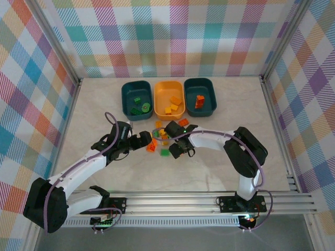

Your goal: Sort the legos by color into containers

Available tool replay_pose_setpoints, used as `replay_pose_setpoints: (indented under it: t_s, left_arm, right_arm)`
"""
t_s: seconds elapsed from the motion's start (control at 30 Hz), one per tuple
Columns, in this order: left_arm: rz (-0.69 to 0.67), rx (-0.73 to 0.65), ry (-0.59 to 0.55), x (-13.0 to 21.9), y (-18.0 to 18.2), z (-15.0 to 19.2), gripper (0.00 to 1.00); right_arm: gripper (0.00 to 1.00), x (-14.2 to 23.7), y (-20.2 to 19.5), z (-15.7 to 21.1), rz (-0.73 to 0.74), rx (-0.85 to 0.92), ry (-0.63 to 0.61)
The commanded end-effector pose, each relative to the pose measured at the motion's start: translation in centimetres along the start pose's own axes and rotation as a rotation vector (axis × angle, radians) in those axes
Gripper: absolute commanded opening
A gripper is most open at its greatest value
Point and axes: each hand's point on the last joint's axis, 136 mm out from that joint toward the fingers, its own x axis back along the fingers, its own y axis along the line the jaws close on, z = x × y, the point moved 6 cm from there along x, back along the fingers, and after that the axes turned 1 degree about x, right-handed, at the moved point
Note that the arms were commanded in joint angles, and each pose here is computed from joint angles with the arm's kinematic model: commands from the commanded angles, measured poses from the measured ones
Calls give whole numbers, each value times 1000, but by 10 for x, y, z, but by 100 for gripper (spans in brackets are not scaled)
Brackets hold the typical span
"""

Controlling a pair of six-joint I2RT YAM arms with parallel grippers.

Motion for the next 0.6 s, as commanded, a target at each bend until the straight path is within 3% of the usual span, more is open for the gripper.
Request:
replay_pose_setpoints:
  t_s: [0.0,0.13,0.4,0.57]
  left_arm:
    - [-21,0,-12,-2,4,-2,98]
    - [-28,7,2,-6,8,2,98]
    - [-33,1,6,-8,6,0,98]
    - [-18,1,19,-10,2,-2,98]
  right_arm:
    - [76,-2,-1,-20,-67,-13,-61]
    - [66,-8,5,-21,-109,5,-43]
    - [29,2,5,-9,-144,-80,-54]
    - [23,42,-7,-24,-119,-123,-181]
